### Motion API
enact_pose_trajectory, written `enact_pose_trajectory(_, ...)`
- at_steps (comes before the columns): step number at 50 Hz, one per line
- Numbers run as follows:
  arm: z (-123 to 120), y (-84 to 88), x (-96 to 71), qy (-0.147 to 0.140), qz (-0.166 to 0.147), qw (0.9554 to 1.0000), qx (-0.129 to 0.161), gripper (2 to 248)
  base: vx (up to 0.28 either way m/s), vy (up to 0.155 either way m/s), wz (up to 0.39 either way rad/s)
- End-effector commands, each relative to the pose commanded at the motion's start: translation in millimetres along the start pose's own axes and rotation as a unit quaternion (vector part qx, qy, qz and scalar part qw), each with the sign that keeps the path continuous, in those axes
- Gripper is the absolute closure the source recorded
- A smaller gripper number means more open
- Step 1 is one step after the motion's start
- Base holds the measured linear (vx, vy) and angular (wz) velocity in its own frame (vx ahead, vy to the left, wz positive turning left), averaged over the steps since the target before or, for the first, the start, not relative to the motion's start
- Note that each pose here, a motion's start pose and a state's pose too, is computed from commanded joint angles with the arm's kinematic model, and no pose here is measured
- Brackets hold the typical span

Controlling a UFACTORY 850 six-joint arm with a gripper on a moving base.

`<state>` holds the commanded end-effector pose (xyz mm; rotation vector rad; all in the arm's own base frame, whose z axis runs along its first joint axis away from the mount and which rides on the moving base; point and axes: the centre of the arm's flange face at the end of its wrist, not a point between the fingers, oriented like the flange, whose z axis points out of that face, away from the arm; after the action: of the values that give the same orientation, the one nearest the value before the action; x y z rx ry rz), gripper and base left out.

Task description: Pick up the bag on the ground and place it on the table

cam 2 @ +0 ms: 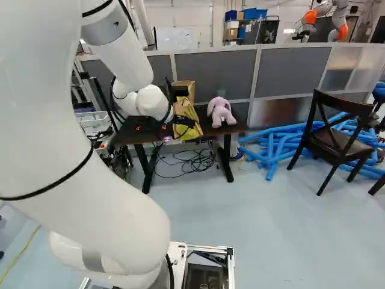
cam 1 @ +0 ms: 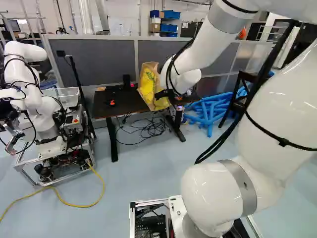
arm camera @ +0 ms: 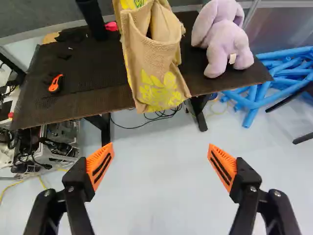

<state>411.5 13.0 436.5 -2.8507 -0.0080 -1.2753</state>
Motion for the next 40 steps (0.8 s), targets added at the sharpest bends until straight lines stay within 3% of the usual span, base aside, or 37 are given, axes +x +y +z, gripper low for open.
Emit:
enact_pose_trajectory(17,-13.7,4.8,-41.4,0.058,-0.001,0.9983,-0.003,3,0.0,0.0,0.0)
enact_pose_trajectory(40,-31.4,8.9,-87.0,0.12,-0.002,0.9928,-0.006,3,0.0,0.0,0.0)
